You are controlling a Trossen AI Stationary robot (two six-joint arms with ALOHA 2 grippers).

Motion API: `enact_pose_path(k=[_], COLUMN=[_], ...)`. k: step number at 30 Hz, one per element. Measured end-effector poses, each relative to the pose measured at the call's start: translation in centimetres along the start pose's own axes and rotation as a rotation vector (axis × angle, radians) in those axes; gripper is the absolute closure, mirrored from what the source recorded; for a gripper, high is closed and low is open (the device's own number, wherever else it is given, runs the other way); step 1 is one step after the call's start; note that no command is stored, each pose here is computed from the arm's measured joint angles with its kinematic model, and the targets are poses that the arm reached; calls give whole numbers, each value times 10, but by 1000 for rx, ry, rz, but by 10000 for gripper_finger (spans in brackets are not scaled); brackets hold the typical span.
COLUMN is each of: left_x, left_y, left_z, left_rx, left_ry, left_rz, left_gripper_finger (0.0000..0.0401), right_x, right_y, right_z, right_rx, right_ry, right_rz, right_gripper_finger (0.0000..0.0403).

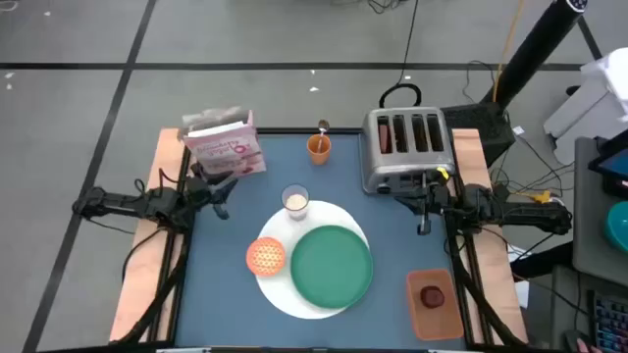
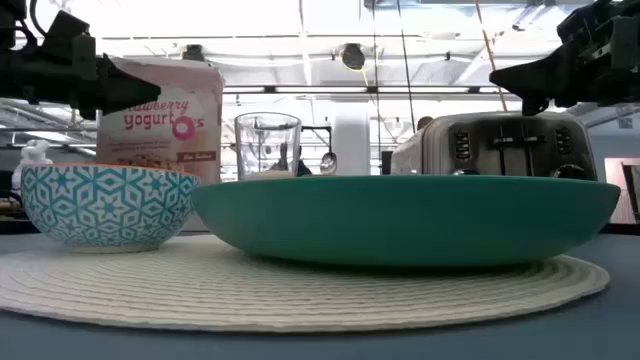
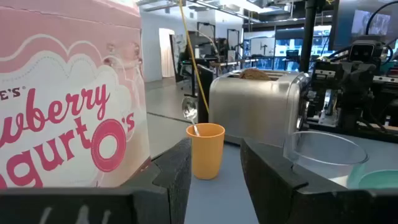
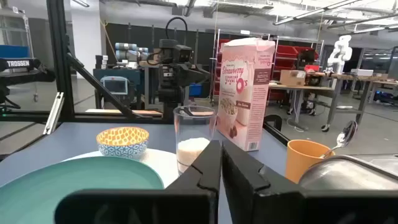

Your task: Arrange a breakfast setting

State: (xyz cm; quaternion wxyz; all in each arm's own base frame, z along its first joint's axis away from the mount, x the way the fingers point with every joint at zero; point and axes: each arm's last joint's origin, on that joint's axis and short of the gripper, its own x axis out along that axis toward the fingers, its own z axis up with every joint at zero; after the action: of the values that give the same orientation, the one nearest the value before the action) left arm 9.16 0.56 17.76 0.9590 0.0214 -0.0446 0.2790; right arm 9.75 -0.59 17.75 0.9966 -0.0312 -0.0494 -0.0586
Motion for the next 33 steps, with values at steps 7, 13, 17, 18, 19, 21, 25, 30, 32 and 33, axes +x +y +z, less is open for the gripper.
enact_pose_path(k=[7,13,17,18,19,21,25,30,32,33], left_x=[0,0,0,0,0,0,0,0,0,0], left_y=[0,0,0,0,0,0,0,0,0,0], left_z=[0,0,0,0,0,0,0,0,0,0], left_rx=[0,0,0,0,0,0,23,56,101,128], left_ry=[0,0,0,0,0,0,0,0,0,0], left_rz=[0,0,0,0,0,0,0,1,1,1], left_gripper_finger=[256,256,256,256,256,256,256,256,256,256], right_x=[0,0,0,0,0,0,0,0,0,0], right_y=[0,0,0,0,0,0,0,0,0,0], right_z=[0,0,0,0,0,0,0,0,0,0], right_rx=[0,0,0,0,0,0,0,0,0,0], right_ry=[0,0,0,0,0,0,0,0,0,0], right_rz=[-1,-1,0,0,0,0,0,0,0,0], right_gripper_finger=[392,392,392,392,392,392,392,392,392,392])
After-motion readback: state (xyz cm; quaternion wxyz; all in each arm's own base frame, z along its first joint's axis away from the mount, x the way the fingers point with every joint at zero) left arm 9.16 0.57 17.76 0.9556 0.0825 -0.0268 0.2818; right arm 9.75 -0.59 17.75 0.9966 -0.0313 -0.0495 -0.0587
